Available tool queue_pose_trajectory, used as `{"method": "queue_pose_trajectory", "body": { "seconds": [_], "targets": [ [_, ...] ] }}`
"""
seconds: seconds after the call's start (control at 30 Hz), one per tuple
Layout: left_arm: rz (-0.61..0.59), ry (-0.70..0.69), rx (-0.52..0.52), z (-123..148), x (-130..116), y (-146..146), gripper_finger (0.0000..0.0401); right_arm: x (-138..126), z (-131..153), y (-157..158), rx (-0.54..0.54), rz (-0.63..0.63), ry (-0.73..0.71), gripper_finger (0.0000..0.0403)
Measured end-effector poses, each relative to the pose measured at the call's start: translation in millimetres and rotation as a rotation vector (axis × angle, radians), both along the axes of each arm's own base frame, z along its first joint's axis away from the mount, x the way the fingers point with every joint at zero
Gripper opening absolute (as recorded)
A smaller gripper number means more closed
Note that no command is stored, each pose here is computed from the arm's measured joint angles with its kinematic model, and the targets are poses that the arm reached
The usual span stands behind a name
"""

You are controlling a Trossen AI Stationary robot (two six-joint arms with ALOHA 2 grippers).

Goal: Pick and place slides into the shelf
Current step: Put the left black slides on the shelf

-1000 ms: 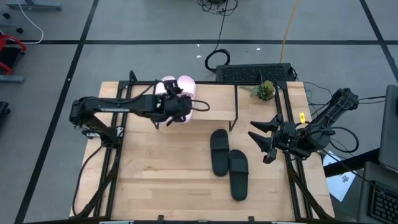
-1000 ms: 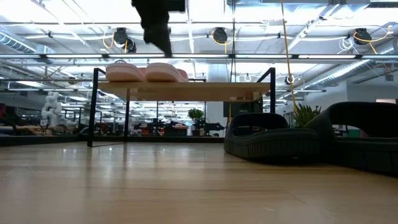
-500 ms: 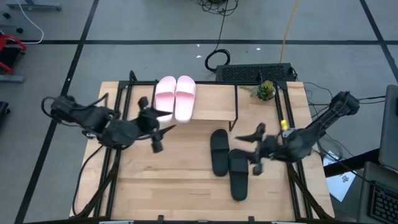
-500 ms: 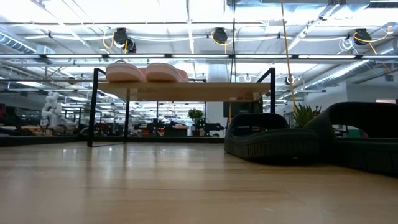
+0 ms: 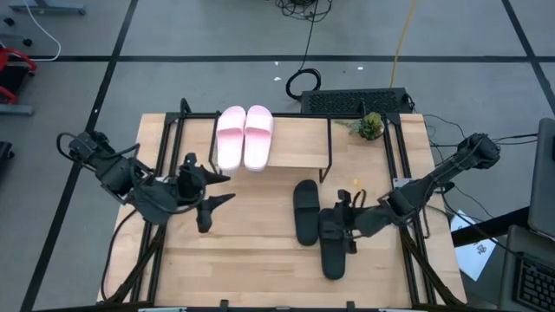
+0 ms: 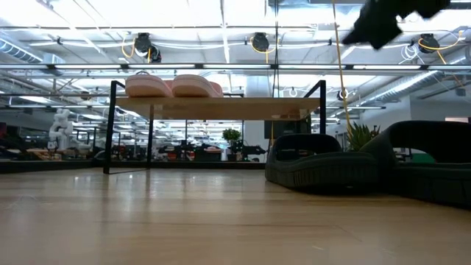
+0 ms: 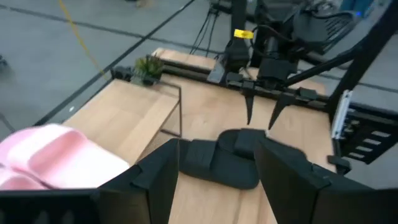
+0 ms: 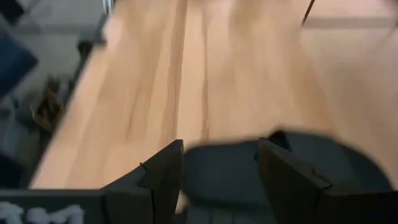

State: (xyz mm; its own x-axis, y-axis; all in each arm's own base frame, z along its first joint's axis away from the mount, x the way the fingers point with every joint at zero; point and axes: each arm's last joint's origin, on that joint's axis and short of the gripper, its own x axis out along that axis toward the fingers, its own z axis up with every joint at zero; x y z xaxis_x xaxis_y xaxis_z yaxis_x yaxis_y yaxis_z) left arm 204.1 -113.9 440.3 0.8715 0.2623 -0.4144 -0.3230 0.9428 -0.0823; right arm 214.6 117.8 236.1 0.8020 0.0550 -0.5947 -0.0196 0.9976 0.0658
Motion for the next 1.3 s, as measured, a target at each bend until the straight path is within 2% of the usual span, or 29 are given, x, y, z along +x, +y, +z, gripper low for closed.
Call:
{"method": "queue_pose_trajectory", "body": {
  "seconds": [0.1, 0.2, 0.57, 0.9, 1.3],
  "targets": [
    [0.014, 0.019, -0.003, -4.0, 3.4, -1.1, 0.0211, 2.8, -11.2, -8.9, -0.032, -0.004, 0.103, 0.0194],
    [0.02, 0.035, 0.005, -7.3, 6.5, -2.3, 0.0211, 8.2, -18.2, -17.8, -0.072, -0.033, 0.148, 0.0194],
    [0.049, 0.059, 0.022, -9.7, 9.6, 4.2, 0.0211, 30.7, -57.5, -34.3, -0.112, -0.089, 0.332, 0.0194],
    [0.066, 0.114, 0.055, -13.9, 8.1, 9.7, 0.0211, 37.7, -61.9, -52.4, -0.079, -0.192, 0.349, 0.0194],
    [0.064, 0.152, 0.082, -16.8, 5.7, 11.1, 0.0211, 42.8, -67.7, -68.6, -0.089, -0.243, 0.377, 0.0194]
  ]
}}
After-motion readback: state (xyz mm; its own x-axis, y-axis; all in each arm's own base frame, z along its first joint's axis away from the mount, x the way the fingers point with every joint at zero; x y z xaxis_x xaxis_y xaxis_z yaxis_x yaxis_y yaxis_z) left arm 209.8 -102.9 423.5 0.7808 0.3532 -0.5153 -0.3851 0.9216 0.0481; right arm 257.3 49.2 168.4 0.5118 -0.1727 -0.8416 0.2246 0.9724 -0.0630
